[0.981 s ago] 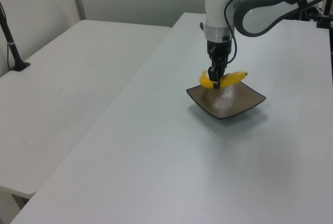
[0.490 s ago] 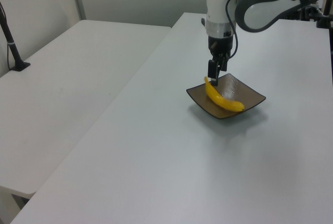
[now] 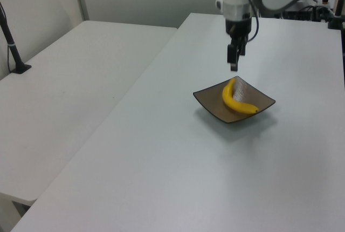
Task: Bananas placed on a ceramic plate
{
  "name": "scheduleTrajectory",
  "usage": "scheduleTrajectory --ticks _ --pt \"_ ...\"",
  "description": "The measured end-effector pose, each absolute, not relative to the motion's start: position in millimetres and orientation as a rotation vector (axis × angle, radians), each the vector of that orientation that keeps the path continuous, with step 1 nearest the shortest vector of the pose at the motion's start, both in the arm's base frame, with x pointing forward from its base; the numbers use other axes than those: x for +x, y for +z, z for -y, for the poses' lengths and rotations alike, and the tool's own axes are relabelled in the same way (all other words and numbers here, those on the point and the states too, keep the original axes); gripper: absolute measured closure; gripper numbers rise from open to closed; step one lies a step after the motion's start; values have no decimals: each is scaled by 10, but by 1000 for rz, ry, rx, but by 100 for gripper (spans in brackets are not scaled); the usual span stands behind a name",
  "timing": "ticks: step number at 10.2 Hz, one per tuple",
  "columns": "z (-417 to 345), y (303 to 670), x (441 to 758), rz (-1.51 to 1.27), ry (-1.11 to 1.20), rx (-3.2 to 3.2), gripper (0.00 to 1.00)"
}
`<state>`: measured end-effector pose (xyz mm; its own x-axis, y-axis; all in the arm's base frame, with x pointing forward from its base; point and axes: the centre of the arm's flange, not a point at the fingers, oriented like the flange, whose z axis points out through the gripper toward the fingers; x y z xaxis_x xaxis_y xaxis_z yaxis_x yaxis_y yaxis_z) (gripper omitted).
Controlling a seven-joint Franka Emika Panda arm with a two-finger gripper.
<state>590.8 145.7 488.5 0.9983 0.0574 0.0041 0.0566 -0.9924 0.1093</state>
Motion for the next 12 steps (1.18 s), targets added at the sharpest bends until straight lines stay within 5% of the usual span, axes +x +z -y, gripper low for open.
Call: scheduleTrajectory --ticks 12 --pt "-442 5339 5649 13 65 3134 0"
